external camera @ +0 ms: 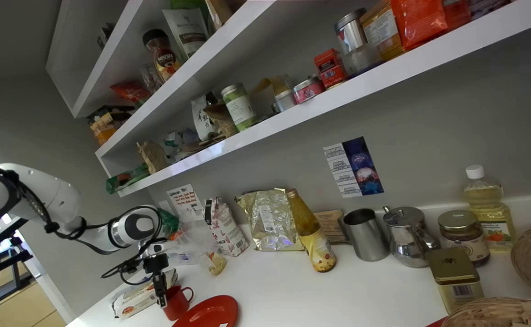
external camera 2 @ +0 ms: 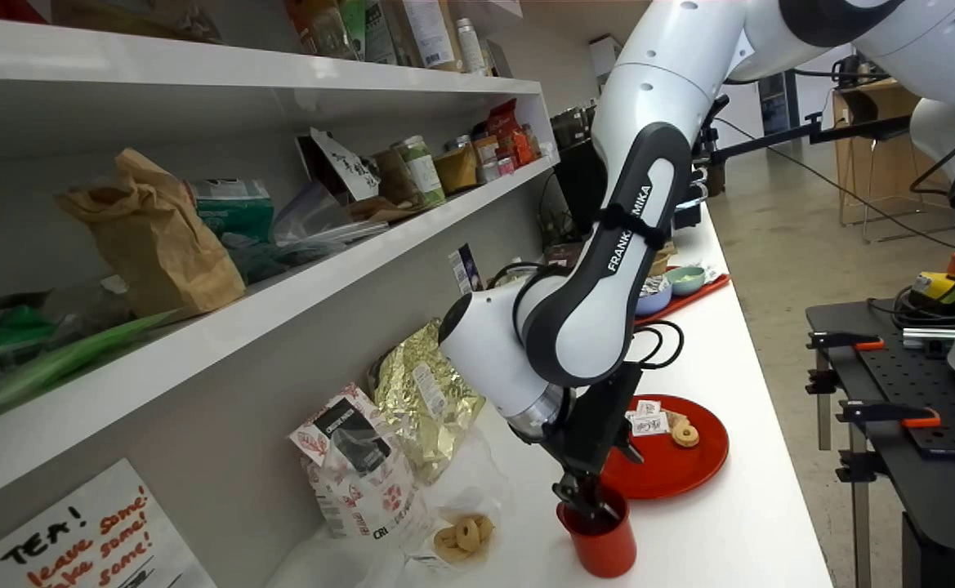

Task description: Move the red cup to the plate

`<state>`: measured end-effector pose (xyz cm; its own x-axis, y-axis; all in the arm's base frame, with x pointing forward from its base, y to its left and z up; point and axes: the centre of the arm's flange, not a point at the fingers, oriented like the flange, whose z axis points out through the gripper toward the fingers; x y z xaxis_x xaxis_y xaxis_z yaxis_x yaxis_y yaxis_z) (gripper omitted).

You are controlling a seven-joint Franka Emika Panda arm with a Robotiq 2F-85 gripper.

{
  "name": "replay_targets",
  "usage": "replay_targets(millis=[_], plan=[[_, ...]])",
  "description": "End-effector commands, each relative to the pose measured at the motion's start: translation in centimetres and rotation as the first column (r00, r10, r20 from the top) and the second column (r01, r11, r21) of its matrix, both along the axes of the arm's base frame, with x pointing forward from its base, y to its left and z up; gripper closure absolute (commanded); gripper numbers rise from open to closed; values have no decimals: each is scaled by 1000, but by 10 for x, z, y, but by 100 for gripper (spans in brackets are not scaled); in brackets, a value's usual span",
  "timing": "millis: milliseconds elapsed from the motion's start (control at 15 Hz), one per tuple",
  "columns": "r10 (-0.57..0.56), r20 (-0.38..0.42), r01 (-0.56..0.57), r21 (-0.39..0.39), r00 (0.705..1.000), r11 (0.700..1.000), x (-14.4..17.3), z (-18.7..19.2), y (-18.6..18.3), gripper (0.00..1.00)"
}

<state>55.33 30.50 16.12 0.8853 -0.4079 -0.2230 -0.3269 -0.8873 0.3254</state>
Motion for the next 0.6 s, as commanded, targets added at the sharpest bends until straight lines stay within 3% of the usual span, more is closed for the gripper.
replay_targets(millis=[0,400,533], plan=[[0,-9,0,-26,1000,1000,9,-3,6,40],[-4,-9,4,-20,1000,1000,12,-3,6,88],[-5,-8,5,-18,1000,1000,11,-2,7,92]])
